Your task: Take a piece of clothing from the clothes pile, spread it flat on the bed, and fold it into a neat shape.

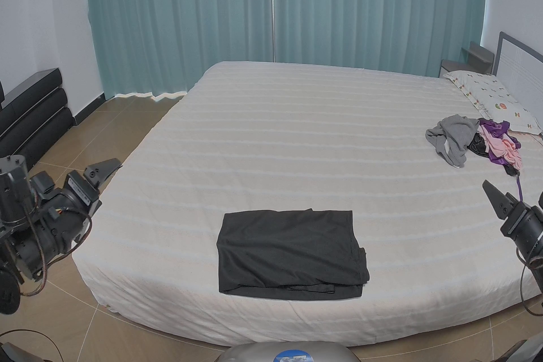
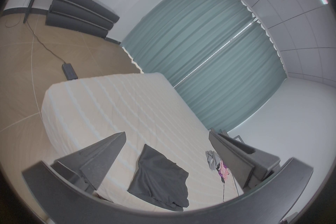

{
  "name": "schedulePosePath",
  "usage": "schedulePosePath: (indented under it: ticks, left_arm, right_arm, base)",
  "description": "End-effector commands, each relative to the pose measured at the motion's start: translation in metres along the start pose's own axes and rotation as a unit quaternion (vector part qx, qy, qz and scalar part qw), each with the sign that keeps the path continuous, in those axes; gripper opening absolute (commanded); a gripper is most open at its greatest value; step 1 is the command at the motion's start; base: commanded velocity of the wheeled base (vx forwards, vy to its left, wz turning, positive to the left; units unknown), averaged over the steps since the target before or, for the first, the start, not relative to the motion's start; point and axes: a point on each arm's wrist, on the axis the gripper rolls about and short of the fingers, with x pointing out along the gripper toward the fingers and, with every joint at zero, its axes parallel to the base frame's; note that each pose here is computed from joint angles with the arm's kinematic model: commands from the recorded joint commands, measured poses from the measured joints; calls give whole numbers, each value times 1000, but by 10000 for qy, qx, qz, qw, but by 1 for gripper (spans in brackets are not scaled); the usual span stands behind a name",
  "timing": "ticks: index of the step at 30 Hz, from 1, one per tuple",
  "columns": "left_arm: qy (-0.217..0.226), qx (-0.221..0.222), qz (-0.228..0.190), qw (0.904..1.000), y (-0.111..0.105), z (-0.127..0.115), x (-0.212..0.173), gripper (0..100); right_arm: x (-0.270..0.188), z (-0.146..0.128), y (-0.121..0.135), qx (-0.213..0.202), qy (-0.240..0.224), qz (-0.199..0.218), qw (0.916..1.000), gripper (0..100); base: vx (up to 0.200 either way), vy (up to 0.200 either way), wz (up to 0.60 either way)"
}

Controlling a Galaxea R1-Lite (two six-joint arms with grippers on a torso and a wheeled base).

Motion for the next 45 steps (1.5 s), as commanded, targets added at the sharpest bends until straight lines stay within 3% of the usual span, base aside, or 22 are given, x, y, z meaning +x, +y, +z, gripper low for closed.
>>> schedulePosePath:
  ticks: [1,4,10,13,22,26,32,36,40,45]
  left_arm:
    - [-859,436,-433,9944,4,4,-76,100]
    - [-969,881,-377,9907,9,2,-98,100]
    - [-1265,1380,-298,9819,16,0,-144,100]
    - [-1368,1670,-239,9761,23,-3,-165,100]
    - [-1597,1992,-24,9669,35,-11,-208,100]
    - [-1591,2067,31,9654,41,-16,-216,100]
    - [-1831,2152,21,9593,45,-21,-225,100]
    - [-2132,2398,279,9467,46,-27,-231,100]
    - [-2323,2573,279,9376,49,-32,-237,100]
    - [-2469,2855,307,9255,58,-41,-244,100]
  right_arm:
    - [-73,6,-2,-413,-434,140,9981,100]
    - [-96,3,-3,-599,-382,218,9972,100]
    - [-138,7,-3,-710,-287,165,9969,100]
    - [-154,8,-4,-966,-183,93,9951,100]
    - [-180,4,-6,-1822,-408,13,9824,100]
    - [-183,0,-6,-1896,-409,-264,9807,100]
    - [-194,-10,-9,-2016,-564,-277,9774,100]
    - [-197,-6,-7,-2044,-697,-246,9761,100]
    - [-193,-11,-9,-2102,-598,-354,9752,100]
    - [-184,-16,-13,-2103,-877,-576,9720,100]
  base:
    - [0,0,0]
    - [0,0,0]
    - [0,0,0]
    - [0,0,0]
    - [0,0,0]
    - [0,0,0]
    - [0,0,0]
    - [0,0,0]
    - [0,0,0]
    - [0,0,0]
